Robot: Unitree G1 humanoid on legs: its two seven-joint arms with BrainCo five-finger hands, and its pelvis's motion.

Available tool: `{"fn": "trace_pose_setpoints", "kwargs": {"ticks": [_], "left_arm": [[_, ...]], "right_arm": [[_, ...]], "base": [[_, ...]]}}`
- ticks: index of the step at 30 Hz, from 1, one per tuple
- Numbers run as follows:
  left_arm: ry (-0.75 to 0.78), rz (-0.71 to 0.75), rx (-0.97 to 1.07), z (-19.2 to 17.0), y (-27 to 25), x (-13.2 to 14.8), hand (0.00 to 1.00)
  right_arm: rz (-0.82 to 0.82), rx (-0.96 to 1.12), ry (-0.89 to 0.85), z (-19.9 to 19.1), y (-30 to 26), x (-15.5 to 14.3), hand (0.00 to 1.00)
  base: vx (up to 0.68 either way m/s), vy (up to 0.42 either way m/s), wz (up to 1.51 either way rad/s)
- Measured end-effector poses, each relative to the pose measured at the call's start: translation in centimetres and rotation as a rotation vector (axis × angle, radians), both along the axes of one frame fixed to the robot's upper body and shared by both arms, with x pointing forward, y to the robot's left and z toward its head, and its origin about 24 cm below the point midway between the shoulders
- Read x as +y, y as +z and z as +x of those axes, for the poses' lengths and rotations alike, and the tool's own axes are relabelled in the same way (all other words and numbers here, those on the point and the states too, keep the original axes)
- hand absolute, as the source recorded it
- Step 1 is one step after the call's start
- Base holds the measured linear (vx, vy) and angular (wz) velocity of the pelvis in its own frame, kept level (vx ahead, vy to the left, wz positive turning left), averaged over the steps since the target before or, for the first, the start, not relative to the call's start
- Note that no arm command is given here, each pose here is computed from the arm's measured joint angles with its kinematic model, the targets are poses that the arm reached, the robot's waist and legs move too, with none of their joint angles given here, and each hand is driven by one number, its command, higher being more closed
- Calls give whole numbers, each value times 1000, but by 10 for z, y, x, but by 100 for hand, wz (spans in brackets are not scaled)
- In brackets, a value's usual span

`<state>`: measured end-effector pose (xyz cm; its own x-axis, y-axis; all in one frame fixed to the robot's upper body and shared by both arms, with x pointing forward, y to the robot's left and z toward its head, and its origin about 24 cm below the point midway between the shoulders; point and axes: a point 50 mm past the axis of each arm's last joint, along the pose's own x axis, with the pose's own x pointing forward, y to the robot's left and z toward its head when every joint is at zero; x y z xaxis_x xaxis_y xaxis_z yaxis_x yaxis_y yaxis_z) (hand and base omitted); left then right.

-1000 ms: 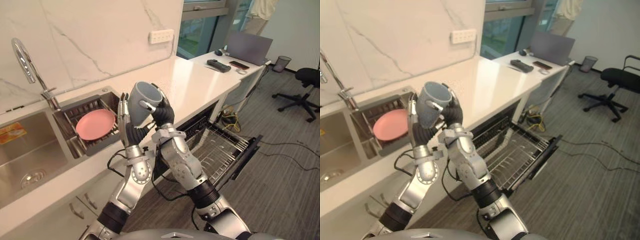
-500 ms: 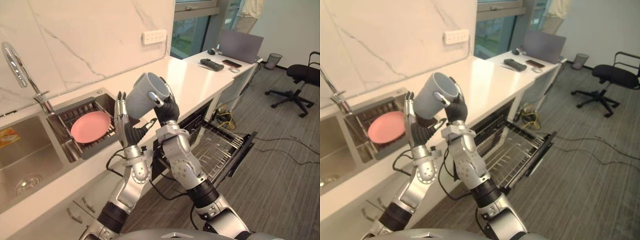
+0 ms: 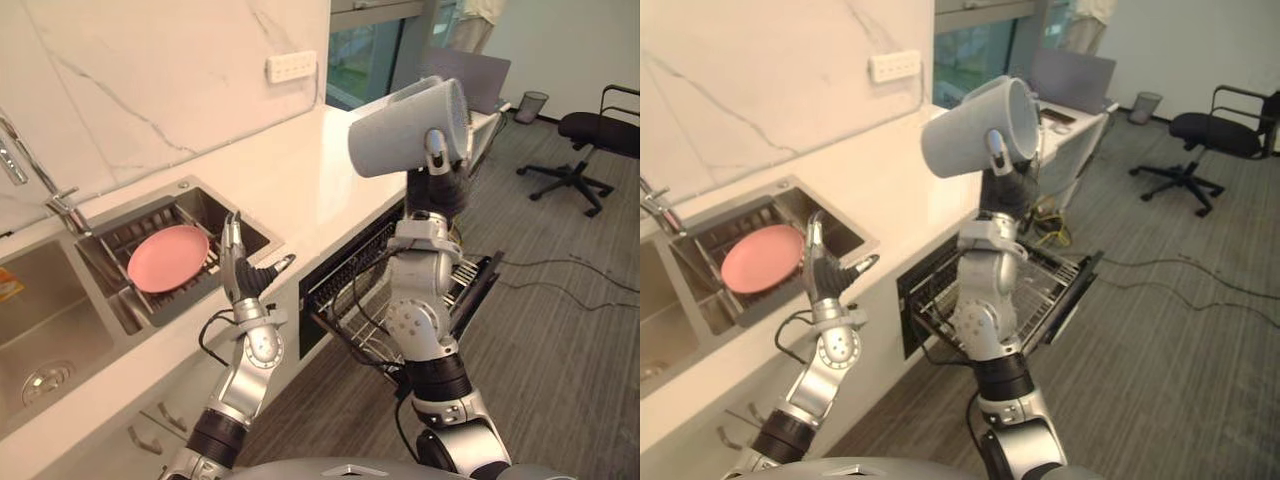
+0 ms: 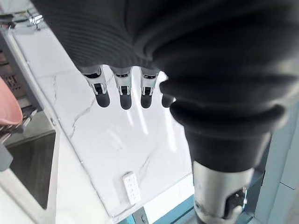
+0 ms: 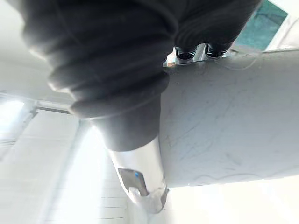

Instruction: Walk over to the sink, pick up the cup, carry it to the dishwasher, place the cup inside the dishwasher, then close the dishwasher door

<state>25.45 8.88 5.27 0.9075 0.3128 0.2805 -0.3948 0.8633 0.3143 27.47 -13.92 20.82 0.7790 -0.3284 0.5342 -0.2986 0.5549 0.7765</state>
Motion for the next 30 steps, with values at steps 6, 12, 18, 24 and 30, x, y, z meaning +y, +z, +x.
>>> {"fn": "trace_pose_setpoints", "kwargs": {"ticks": [6, 12, 18, 24, 30], "left_arm": [[-380, -369, 60, -3, 0, -28, 0], [-881, -937, 176, -15, 12, -72, 0], [-1175, -1183, 369, -33, -6, -90, 0], [-953, -1024, 801, -84, -97, -84, 0], [-402, -698, 1028, -121, -171, -1, 0]], "right_arm": [[-52, -109, -207, -18, 22, -38, 100], [-188, -1, -401, -30, 6, -74, 100], [-228, 175, -565, -42, -29, -120, 100], [-351, 357, -518, -42, -73, -127, 100], [-578, 648, -423, -27, -129, -122, 100]], "base": [[-16, 21, -17], [11, 8, -21], [7, 5, -8], [4, 1, 2], [3, 3, 17]]}}
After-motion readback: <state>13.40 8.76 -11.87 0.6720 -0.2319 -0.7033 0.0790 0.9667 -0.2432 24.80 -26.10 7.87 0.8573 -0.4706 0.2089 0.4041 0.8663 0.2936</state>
